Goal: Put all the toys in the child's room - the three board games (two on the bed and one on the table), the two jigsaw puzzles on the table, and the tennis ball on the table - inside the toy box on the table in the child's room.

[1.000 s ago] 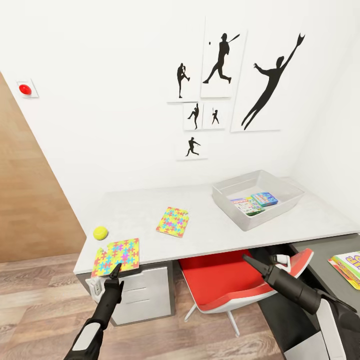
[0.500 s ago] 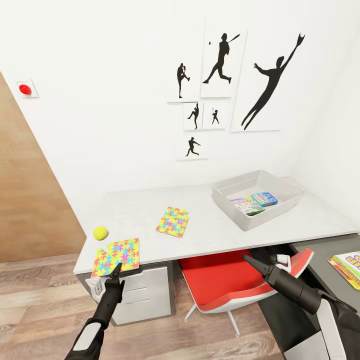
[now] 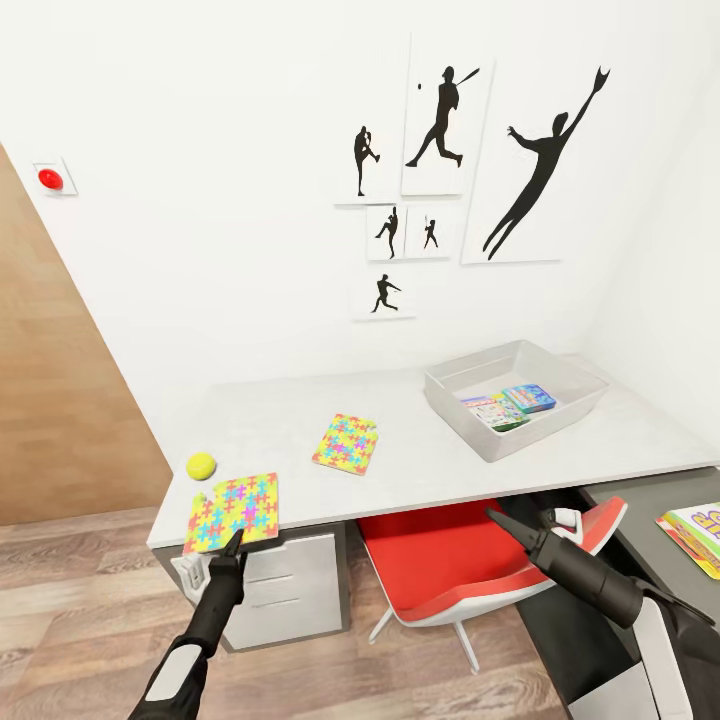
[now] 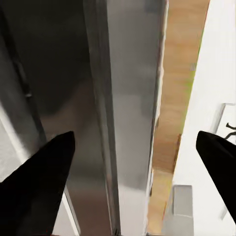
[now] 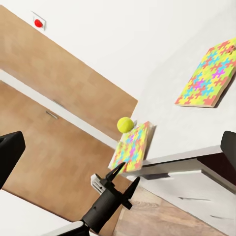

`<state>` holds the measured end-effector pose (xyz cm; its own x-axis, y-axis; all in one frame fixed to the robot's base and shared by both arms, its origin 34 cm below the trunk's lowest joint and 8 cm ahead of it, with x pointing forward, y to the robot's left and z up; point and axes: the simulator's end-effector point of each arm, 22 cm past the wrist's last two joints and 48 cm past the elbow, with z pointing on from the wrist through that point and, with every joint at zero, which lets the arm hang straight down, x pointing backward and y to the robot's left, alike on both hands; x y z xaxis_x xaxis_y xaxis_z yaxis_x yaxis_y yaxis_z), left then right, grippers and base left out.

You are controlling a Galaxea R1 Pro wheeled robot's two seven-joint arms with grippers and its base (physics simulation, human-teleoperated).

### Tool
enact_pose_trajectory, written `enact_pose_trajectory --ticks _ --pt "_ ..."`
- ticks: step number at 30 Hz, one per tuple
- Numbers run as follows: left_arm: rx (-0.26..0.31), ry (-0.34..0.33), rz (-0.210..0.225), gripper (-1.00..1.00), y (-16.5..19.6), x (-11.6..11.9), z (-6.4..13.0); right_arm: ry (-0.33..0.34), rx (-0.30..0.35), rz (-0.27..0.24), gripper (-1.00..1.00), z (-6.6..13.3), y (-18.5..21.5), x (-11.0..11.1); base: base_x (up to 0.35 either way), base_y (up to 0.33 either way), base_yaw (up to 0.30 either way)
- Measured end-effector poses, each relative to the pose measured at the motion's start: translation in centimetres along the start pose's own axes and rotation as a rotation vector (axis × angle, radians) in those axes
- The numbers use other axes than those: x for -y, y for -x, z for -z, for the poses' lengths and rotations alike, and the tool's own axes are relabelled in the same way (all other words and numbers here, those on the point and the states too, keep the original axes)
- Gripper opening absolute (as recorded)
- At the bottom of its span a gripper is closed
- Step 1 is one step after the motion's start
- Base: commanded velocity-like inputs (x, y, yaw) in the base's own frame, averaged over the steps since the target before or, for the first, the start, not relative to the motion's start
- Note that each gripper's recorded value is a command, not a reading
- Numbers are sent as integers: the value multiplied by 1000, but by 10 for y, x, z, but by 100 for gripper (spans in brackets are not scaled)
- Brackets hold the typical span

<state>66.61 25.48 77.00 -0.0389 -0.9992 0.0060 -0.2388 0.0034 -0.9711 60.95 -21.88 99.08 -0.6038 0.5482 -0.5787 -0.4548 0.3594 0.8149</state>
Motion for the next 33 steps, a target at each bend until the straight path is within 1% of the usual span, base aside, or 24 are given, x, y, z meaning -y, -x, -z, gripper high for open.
enact_pose_trajectory --ticks 8,14,18,20,21,25,26,30,31,33 --pt "-4 -7 2 -100 -1 2 0 3 0 1 100 0 0 -1 0 0 0" --pt "-13 -62 6 -100 -4 14 0 3 0 1 100 0 0 -1 0 0 0" --pt "-20 -74 10 -100 -5 17 0 3 0 1 100 0 0 -1 0 0 0" --pt "-48 -91 7 -100 -10 24 -2 3 0 1 100 0 0 -1 0 0 0" --pt "-54 -99 5 -100 -11 27 -2 3 0 1 100 0 0 -1 0 0 0" --pt "-80 -159 -9 -100 -10 52 -5 2 0 1 100 0 0 -1 0 0 0" --pt "-85 -164 -11 -100 -9 54 -5 0 0 1 100 0 0 0 0 0 0" --pt "-116 -181 3 -100 -7 62 -3 -2 -6 -1 100 -2 -2 1 0 0 0" --pt "-127 -193 8 -100 -4 68 -2 1 -11 -1 100 -4 -4 0 0 0 0" --pt "-145 -214 3 -100 3 78 0 7 -20 5 100 -7 -8 -1 0 0 0"
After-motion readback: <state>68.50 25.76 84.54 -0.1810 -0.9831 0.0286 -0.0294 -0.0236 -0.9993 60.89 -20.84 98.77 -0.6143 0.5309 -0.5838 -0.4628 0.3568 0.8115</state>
